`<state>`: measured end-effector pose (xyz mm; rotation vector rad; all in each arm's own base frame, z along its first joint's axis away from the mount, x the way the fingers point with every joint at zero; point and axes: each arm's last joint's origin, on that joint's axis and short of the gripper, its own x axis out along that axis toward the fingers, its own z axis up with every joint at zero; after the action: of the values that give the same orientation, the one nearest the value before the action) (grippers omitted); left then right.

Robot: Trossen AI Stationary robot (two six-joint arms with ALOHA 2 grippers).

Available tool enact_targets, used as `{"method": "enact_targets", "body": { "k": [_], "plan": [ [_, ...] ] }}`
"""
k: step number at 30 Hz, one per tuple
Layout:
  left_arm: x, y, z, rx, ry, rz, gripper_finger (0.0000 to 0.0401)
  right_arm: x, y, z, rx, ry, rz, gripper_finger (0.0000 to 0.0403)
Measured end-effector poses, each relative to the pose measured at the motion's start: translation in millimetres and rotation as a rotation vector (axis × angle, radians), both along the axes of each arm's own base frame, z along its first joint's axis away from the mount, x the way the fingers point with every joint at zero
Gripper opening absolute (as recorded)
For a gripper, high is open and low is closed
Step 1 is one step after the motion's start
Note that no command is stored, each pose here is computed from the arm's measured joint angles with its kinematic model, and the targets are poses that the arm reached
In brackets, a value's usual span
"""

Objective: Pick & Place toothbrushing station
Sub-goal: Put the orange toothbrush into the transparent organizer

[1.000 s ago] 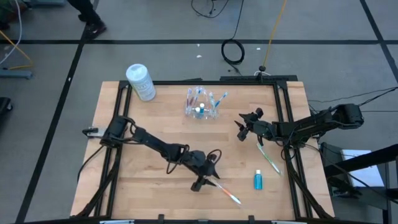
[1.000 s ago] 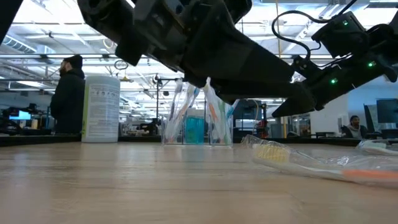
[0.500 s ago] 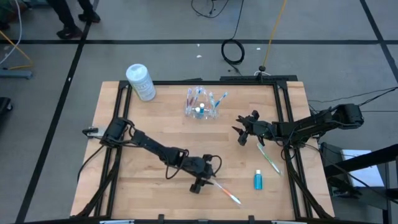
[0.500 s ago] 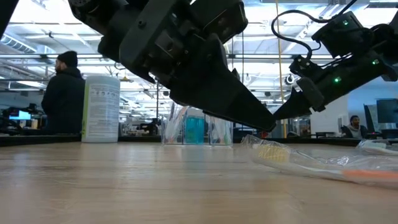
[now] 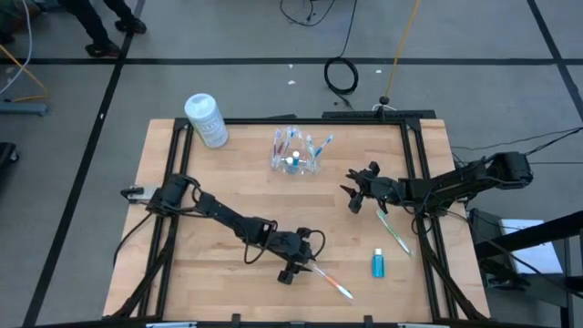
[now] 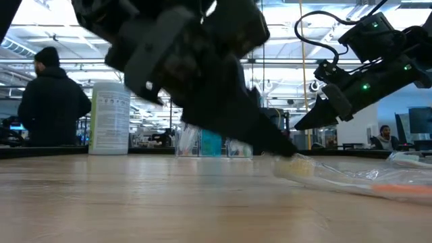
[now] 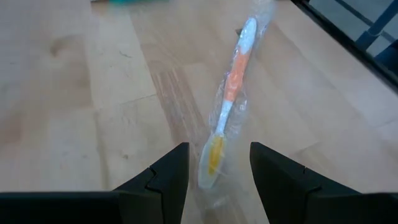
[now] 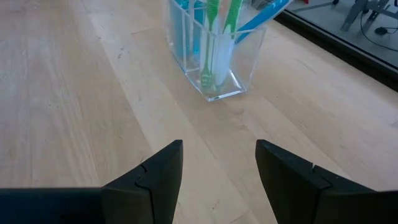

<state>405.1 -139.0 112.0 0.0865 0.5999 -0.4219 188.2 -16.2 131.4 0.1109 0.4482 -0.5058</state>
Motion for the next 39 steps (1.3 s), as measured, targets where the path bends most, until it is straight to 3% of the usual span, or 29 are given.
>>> {"method": "enact_targets", "body": {
  "k": [4,22,33,39],
  "plan": [
    [2,0,-19,0.024,0.006,-0.019,0.0175,0,0,-1,0.0,0.007,0.0,0.0196],
    [2,5,-21,0.045,0.029,-0.028,0.0173,-1,0,-1,0.038,-0.005,-0.019,0.0196],
    [4,13,-21,0.032,0.036,-0.016,0.0079,-1,0,-2,0.039,0.002,-0.019,0.0196],
    [5,15,-21,0.03,0.036,-0.017,0.005,-1,0,-2,0.039,0.002,-0.019,0.0196]
  ]
}}
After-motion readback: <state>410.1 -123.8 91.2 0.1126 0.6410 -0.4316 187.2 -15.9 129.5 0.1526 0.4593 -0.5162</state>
